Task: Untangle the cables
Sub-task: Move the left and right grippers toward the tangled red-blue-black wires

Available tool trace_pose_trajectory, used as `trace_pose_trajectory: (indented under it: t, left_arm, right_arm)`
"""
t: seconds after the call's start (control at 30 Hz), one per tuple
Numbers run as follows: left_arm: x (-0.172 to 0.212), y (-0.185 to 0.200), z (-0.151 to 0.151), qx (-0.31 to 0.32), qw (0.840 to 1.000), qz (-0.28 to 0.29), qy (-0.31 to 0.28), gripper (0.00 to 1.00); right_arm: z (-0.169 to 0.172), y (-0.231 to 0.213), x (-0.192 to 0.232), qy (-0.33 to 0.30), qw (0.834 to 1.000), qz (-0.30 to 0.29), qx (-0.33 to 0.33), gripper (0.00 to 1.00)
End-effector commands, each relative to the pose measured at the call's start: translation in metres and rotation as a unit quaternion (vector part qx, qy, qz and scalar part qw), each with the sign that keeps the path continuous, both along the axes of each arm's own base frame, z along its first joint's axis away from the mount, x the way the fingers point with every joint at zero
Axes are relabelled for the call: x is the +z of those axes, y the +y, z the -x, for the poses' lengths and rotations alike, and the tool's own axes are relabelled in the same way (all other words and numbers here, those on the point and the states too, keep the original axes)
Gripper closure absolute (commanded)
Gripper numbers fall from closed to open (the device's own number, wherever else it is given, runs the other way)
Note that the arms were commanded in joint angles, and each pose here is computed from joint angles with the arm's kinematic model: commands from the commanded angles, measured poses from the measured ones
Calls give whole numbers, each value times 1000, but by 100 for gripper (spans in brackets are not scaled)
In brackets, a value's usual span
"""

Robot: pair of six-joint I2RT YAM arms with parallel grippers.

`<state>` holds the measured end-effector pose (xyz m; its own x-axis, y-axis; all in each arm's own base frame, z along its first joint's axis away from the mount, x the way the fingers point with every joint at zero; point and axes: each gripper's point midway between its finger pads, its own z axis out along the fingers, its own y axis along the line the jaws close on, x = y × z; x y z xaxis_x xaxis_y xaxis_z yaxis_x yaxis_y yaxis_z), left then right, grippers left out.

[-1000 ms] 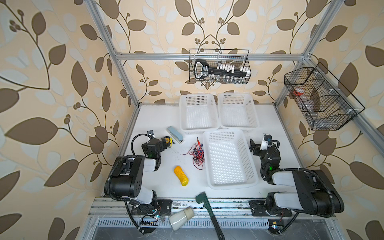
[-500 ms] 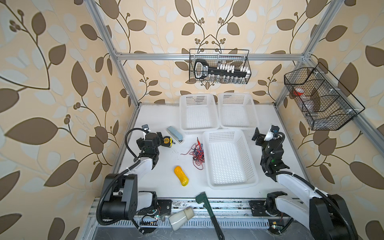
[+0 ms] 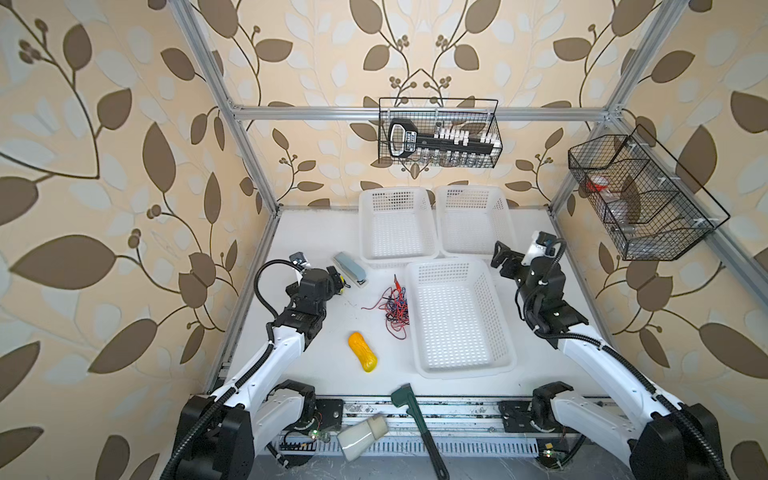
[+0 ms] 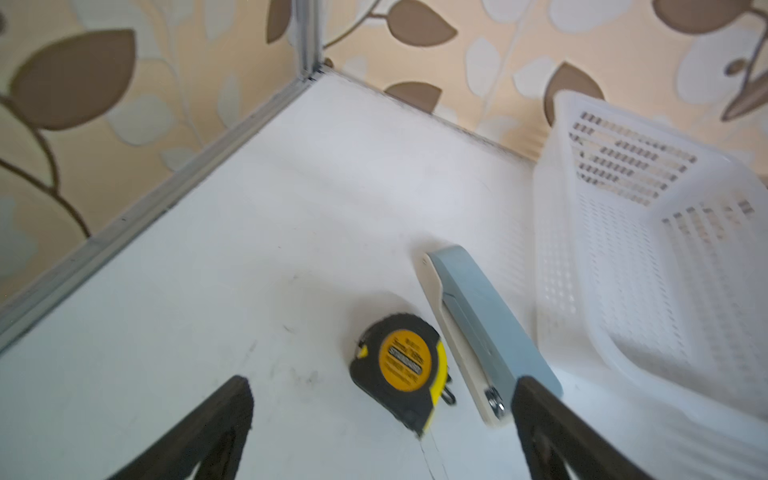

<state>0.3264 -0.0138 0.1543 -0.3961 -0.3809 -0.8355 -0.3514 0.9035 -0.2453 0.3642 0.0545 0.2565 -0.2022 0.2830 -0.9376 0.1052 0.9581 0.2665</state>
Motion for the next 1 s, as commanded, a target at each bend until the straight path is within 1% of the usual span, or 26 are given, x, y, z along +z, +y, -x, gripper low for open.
trace_pose_trajectory:
  t: [0.0, 0.1, 0.2, 0.3, 0.43, 0.53, 0.6, 0.73, 0.8, 0.97]
  left_arm:
    - [0, -27, 9, -23, 998, 42, 36, 1]
    - [-2, -54, 14, -68, 995, 44, 66, 1]
    - [4, -74, 18, -105, 990, 41, 81, 1]
    - [8, -89, 21, -137, 985, 48, 95, 1]
    - [11, -109, 26, -171, 978, 60, 103, 1]
    - [9, -120, 29, -183, 974, 67, 115, 1]
    - [8, -126, 30, -188, 973, 68, 119, 1]
    - [7, -137, 33, -197, 969, 76, 126, 2]
    - [6, -142, 34, -202, 967, 84, 130, 5]
    - [6, -152, 37, -206, 966, 99, 123, 19]
  right_arm:
    - [8, 29, -13, 69, 995, 44, 49, 0]
    - [12, 55, -16, 105, 989, 59, 89, 0]
    - [14, 67, -29, 148, 981, 61, 107, 0]
    - [18, 77, -46, 192, 972, 51, 128, 0]
    - [28, 103, -69, 227, 956, 20, 183, 0]
    - [34, 113, -88, 254, 946, 13, 198, 0]
    - [36, 118, -92, 260, 944, 17, 202, 0]
    - [37, 129, -82, 241, 947, 29, 210, 0]
    - [38, 137, -76, 232, 947, 37, 218, 0]
    - [41, 158, -70, 222, 943, 59, 241, 0]
